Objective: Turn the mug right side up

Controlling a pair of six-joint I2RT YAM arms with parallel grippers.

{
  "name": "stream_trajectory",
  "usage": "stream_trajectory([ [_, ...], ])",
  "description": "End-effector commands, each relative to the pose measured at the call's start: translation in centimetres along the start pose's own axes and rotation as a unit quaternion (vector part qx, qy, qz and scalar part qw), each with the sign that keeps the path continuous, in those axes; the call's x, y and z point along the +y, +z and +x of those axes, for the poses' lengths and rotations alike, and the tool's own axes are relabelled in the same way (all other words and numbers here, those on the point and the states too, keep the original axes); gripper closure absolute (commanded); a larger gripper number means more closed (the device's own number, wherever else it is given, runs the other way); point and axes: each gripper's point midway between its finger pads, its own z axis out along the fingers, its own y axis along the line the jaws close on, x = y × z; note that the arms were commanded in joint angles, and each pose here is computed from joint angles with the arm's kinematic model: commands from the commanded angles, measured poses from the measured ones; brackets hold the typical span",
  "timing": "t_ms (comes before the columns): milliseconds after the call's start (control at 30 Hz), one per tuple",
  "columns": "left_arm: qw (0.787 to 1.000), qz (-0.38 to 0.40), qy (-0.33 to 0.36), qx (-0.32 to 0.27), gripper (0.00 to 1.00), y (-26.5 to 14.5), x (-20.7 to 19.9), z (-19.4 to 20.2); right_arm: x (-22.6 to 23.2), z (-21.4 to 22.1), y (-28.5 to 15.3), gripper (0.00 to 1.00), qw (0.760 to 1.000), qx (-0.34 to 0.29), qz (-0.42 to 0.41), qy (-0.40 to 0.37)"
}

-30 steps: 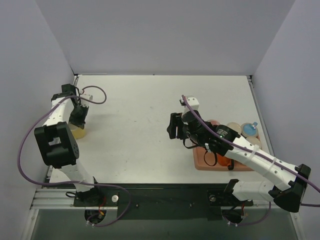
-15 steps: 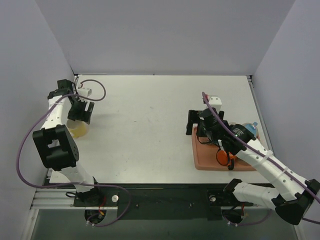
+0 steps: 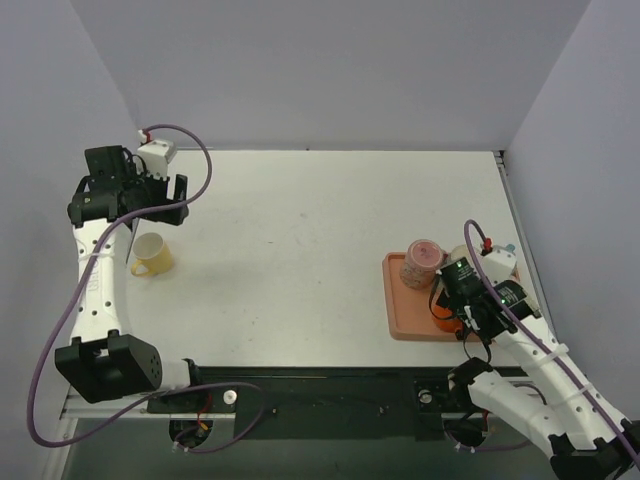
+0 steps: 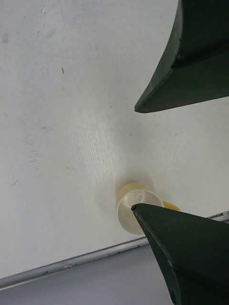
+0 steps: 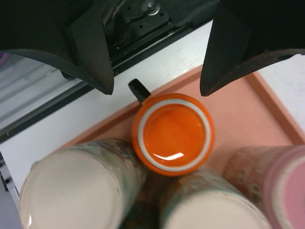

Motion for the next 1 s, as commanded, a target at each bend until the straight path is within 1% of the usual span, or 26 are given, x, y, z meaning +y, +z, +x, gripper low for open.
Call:
stream_trajectory([
  [0, 0.999, 0.045, -0.005, -0.013, 0.13, 0.8, -2.2, 0.1, -2.7, 2.6, 1.8, 0.33, 0.997, 0.006, 0.066, 0.026],
  [167, 0.998, 0.058, -0.009, -0.007, 0.14, 1.1, -2.7, 0.4, -1.9, 4.0, 4.6, 0.40, 0.997, 0.001, 0.071, 0.039],
  [300, 0.998, 0.061, -0.003, -0.010, 0.15, 1.0, -2.8, 0.3, -1.2, 5.1, 6.5, 0.40, 0.998, 0.005, 0.067, 0.019],
  [333, 0.998, 0.060, -0.001, -0.012, 0.14, 0.9, -2.8, 0.3, -0.9, 5.6, 6.7, 0.40, 0.998, 0.015, 0.059, 0.010],
  [367, 0.998, 0.058, 0.001, -0.014, 0.14, 0.8, -2.7, 0.2, -0.1, 5.5, 6.8, 0.40, 0.999, 0.016, 0.042, 0.010],
  [433, 0.998, 0.058, 0.005, -0.017, 0.15, 0.7, -2.7, 0.0, 2.7, 6.2, 6.6, 0.41, 0.999, 0.041, -0.030, 0.007],
  [467, 0.998, 0.058, 0.008, -0.019, 0.14, 0.7, -2.7, -0.1, 3.3, 6.2, 6.5, 0.41, 0.998, 0.042, -0.048, 0.010],
  [600, 0.998, 0.058, 0.009, -0.018, 0.15, 0.7, -2.6, 0.0, 3.9, 5.6, 6.1, 0.41, 0.997, 0.036, -0.069, -0.009],
  [633, 0.998, 0.058, 0.009, -0.018, 0.14, 0.8, -2.6, -0.1, 4.5, 5.6, 5.9, 0.41, 0.996, 0.039, -0.085, -0.011],
  [733, 0.998, 0.058, 0.008, -0.015, 0.14, 0.9, -2.6, 0.0, 4.2, 5.6, 5.9, 0.41, 0.996, 0.040, -0.078, -0.013],
  [833, 0.998, 0.064, 0.007, -0.017, 0.14, 0.9, -2.8, -0.1, 3.2, 6.1, 6.5, 0.44, 0.998, 0.042, -0.046, -0.014],
  [967, 0.997, 0.073, 0.005, -0.023, 0.14, 0.7, -3.1, -0.5, 2.8, 6.3, 7.4, 0.55, 0.999, 0.039, -0.022, -0.011],
])
